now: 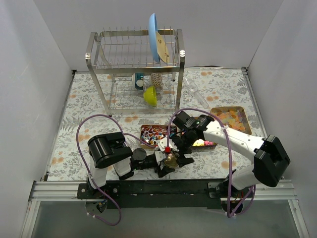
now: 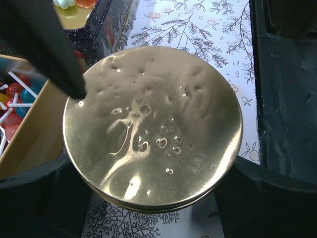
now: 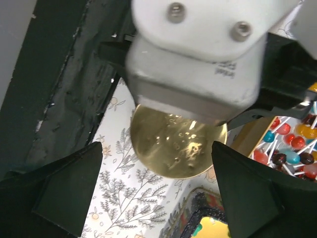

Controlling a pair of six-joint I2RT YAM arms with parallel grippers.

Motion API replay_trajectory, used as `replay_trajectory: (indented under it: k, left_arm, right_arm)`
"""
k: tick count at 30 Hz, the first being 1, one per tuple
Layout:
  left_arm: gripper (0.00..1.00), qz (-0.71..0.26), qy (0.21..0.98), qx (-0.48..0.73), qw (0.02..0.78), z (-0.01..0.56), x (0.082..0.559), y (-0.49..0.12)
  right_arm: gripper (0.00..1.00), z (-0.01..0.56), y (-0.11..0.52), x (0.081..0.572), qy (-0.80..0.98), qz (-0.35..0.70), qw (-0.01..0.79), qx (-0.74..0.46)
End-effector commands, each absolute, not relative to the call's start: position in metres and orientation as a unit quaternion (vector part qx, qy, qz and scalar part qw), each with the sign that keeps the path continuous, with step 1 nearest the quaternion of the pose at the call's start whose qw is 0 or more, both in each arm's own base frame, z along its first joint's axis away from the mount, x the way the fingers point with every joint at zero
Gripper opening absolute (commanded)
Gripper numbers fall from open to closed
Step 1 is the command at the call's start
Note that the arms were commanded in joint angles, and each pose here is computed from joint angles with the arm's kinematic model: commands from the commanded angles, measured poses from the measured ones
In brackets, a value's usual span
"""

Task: Pack the candies
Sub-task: Screw the bottle lid onto the packing bottle.

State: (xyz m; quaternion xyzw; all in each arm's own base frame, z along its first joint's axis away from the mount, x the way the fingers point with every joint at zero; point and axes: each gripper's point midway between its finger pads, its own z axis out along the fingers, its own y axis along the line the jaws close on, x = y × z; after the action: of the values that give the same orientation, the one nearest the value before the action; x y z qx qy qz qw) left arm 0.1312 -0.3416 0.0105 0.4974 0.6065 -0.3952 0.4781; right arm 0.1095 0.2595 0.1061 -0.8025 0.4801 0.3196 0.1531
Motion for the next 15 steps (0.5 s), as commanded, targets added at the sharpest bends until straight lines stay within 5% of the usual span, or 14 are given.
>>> replay_trajectory:
  k: [1,4,15]
  left_arm:
    - [0.12,-0.405,0.537,0.504,0.541,0.03,0.122,-0.335]
    - [0.01,-0.401,0.544,0.502,0.539,0.027,0.124,-0.336]
    - [0.0,-0.38,0.568,0.482,0.548,0.023,0.137,-0.334]
  right_arm:
    - [0.98,0.106,0.276,0.121,0.471,0.317,0.183,-0.803]
    - [0.98,0.103,0.278,0.124,0.473,0.313,0.187,-0.802]
    - [0.98,0.087,0.264,0.113,0.473,0.315,0.146,-0.81]
